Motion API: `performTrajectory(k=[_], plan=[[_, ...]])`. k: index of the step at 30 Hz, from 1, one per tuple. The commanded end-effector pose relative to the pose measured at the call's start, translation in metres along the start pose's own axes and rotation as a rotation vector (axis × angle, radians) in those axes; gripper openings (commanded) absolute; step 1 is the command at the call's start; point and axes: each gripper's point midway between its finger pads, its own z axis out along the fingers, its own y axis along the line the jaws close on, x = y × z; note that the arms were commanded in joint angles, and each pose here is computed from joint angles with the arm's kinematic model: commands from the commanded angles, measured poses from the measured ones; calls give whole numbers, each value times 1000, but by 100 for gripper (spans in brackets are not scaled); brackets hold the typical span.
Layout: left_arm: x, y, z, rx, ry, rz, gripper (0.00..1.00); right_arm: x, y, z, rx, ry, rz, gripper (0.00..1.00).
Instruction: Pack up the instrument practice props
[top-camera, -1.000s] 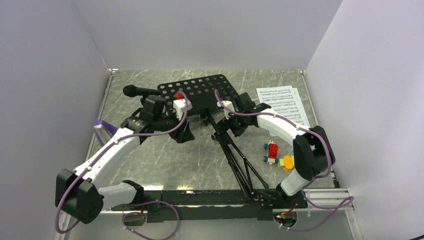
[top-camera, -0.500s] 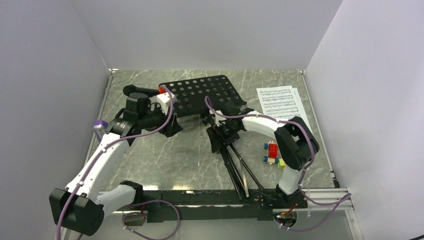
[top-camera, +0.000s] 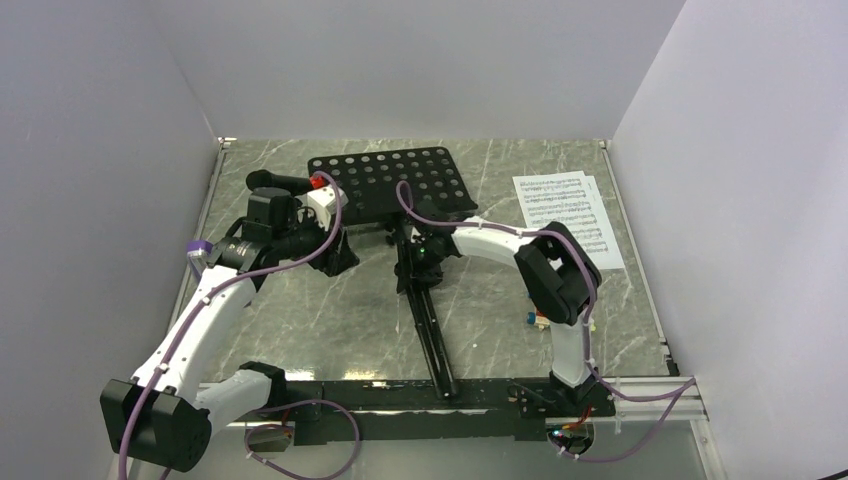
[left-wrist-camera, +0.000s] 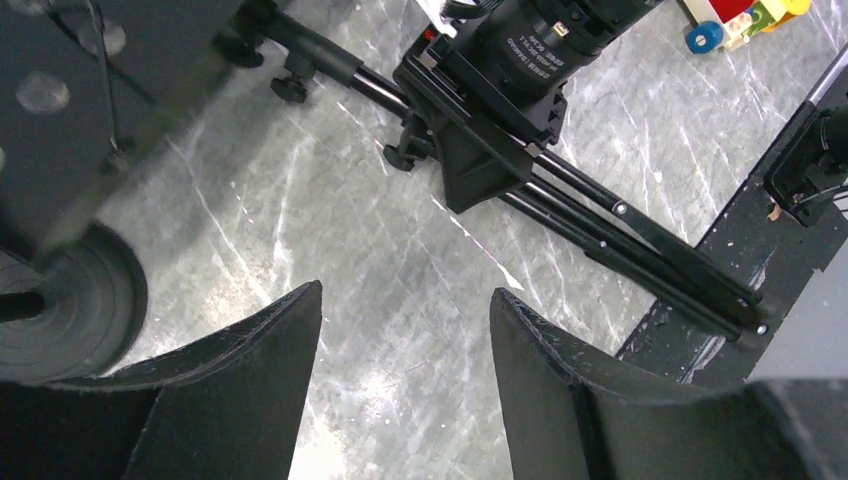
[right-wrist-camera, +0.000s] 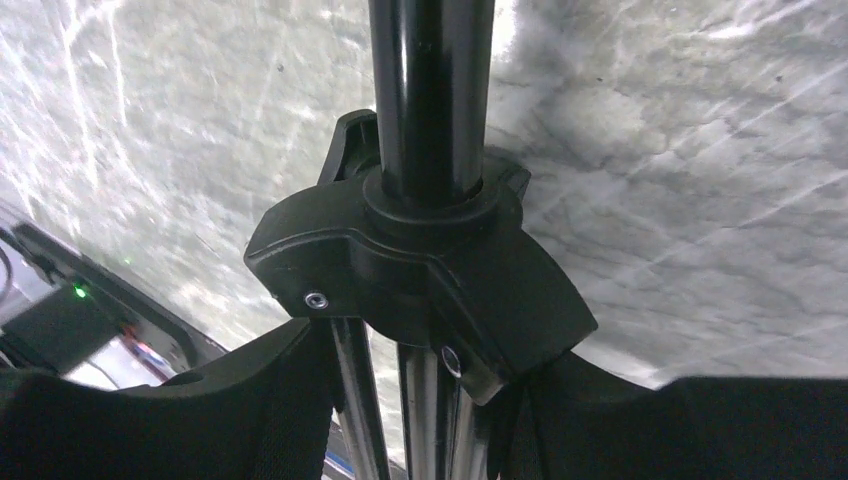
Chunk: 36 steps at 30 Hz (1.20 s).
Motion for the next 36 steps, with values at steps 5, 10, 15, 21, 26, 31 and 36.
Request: performTrajectory(k=[5, 10, 15, 21, 26, 31, 36], plan=[[-8, -11, -10, 36, -15, -1, 67, 27, -39, 5, 269, -1, 368, 0], [-10, -12, -6, 52, -18, -14, 67, 19, -51, 2, 274, -43, 353, 0], [-12, -10, 2, 67, -19, -42, 67, -13, -65, 13, 261, -86, 283, 0], [-19, -11, 2, 80, -22, -37, 66, -25, -73, 25, 226, -90, 251, 9], [-18, -10, -1, 68, -21, -25, 67, -31, -48, 15, 87, -112, 210, 94], [-21, -13, -8, 70, -33, 23, 91, -39, -43, -37, 96, -179, -7, 100], [-36, -12, -15, 51, -72, 98, 99, -54, -62, -112, 107, -254, -110, 100]])
